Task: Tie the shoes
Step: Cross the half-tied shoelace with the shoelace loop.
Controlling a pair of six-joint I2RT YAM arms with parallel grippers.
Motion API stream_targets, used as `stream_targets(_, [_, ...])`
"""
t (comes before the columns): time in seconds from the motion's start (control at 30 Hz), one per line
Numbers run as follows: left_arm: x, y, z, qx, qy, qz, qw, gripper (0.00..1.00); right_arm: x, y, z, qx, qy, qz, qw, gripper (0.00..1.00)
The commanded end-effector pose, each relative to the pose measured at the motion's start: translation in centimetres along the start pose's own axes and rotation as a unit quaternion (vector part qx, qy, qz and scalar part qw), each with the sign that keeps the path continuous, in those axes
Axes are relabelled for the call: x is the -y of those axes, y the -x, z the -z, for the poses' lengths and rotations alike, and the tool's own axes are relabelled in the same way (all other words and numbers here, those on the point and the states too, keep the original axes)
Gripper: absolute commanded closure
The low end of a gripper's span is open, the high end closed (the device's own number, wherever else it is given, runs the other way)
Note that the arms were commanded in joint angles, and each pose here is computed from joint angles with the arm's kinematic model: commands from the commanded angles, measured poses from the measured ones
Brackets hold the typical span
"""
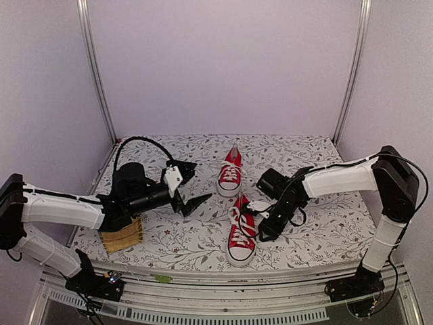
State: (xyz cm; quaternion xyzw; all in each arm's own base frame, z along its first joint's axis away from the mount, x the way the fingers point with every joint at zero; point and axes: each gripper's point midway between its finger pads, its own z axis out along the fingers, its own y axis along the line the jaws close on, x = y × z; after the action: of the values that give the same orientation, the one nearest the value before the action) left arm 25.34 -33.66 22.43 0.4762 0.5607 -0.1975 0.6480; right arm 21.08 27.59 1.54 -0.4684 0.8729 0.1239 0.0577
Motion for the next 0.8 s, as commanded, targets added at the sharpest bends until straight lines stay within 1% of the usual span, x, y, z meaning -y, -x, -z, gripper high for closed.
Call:
stream_targets(0.0, [0.3, 0.8, 0.0, 0.009, -0.009, -0.01, 1.0, 0.04, 0.3, -0.4, -1.4, -0.028, -0.016, 0.019, 0.999, 0.72])
stream_targets(0.03, [0.3, 0.9, 0.0, 0.01, -0.009, -0.011, 1.0, 0.04, 0.3, -0.4, -1.3, -0.03, -0.019, 0.021, 0.999, 0.85])
stream_targets(0.07, [0.3, 0.9, 0.0, 0.01, -0.009, -0.012, 1.0, 0.04, 0.3, -0.3, -1.1, -0.028, -0.022, 0.02, 0.999, 0.94])
stream_targets(0.1, [0.2, 0.9, 0.1, 0.011, -0.008, -0.011, 1.0, 0.04, 0.3, -0.1, -0.7, -0.025, -0.023, 0.021, 0.999, 0.98])
stream_targets(0.17, [0.2, 1.1, 0.1, 0.013, -0.008, -0.011, 1.0, 0.04, -0.1, 0.5, 0.4, -0.011, -0.019, 0.022, 1.0, 0.99])
stream_targets(0.27, [0.1, 1.3, 0.2, 0.016, -0.007, -0.012, 1.0, 0.04, -1.1, 2.5, 3.3, 0.029, -0.007, 0.029, 0.999, 0.99])
stream_targets(0.37, [0.2, 1.3, 0.2, 0.016, -0.009, -0.012, 1.0, 0.04, -2.7, 4.5, 5.9, 0.071, 0.015, 0.046, 0.996, 0.99])
stream_targets(0.43, [0.2, 1.3, 0.2, 0.016, -0.01, -0.012, 1.0, 0.04, -3.9, 4.9, 6.7, 0.085, 0.035, 0.059, 0.994, 0.99])
stream_targets(0.47, [0.2, 1.3, 0.2, 0.016, -0.009, -0.013, 1.0, 0.04, -4.7, 6.1, 7.8, 0.106, 0.042, 0.07, 0.991, 0.99])
stream_targets(0.6, [0.5, 1.0, 0.1, 0.012, -0.016, -0.015, 1.0, 0.06, -6.8, 7.0, 8.8, 0.12, 0.068, 0.094, 0.986, 0.99])
stream_targets(0.77, [1.0, 0.2, -0.2, 0.0, -0.029, -0.011, 1.0, 0.14, -9.0, 6.8, 10.3, 0.138, 0.104, 0.11, 0.979, 0.99])
